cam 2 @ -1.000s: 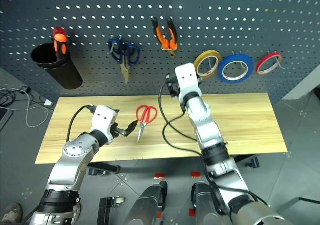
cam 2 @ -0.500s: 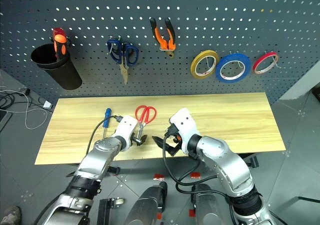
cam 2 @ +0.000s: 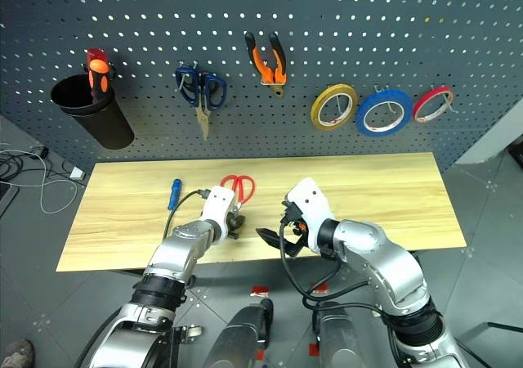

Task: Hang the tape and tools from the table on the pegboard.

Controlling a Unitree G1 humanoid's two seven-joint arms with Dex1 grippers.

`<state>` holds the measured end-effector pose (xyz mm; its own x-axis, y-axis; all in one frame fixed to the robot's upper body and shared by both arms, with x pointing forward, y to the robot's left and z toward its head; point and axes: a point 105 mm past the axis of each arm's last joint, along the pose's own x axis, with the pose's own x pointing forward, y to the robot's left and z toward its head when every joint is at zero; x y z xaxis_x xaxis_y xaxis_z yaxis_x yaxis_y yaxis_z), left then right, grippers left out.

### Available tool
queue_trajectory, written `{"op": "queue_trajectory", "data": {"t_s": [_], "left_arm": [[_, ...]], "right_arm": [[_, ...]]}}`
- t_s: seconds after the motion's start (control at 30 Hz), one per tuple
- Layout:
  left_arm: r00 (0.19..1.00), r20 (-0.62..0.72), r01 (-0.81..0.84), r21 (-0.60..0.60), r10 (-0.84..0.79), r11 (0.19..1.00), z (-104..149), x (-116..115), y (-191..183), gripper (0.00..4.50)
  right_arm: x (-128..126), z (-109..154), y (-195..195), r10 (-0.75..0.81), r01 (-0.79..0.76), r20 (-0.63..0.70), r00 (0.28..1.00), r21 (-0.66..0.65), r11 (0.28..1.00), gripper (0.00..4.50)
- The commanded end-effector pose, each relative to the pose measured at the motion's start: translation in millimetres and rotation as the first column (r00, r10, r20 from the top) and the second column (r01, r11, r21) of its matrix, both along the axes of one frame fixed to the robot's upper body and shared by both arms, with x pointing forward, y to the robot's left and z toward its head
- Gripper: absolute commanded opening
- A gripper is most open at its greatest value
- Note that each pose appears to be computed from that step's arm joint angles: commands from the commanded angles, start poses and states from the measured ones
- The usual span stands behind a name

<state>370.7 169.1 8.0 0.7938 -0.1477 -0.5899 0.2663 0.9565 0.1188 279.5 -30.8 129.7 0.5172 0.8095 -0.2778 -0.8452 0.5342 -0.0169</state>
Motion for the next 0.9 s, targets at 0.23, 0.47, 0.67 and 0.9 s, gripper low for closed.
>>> {"op": "queue_trajectory", "data": {"t_s": [0.23,0.47,0.67,0.9], "left_arm": [[0.986,-0.114,-0.12,0.021,0.122,0.993,-32,-17,32,0.38],[0.987,0.154,-0.059,0.026,0.055,0.998,10,-12,33,0.38],[0.924,0.374,0.029,0.138,-0.079,0.99,40,-46,31,0.38],[0.781,0.584,0.037,0.311,-0.221,0.95,83,-82,28,0.38]], "right_arm": [[-5,10,-1,0.069,-0.07,0.024,0.997,0.01,0.998,4.5],[-7,16,-6,0.054,-0.051,0.097,0.994,-0.029,0.998,4.5],[-14,38,-9,0.034,-0.032,0.198,0.98,-0.014,0.999,4.5],[-25,62,-12,0.036,-0.05,0.341,0.939,0.03,0.998,4.5]]}}
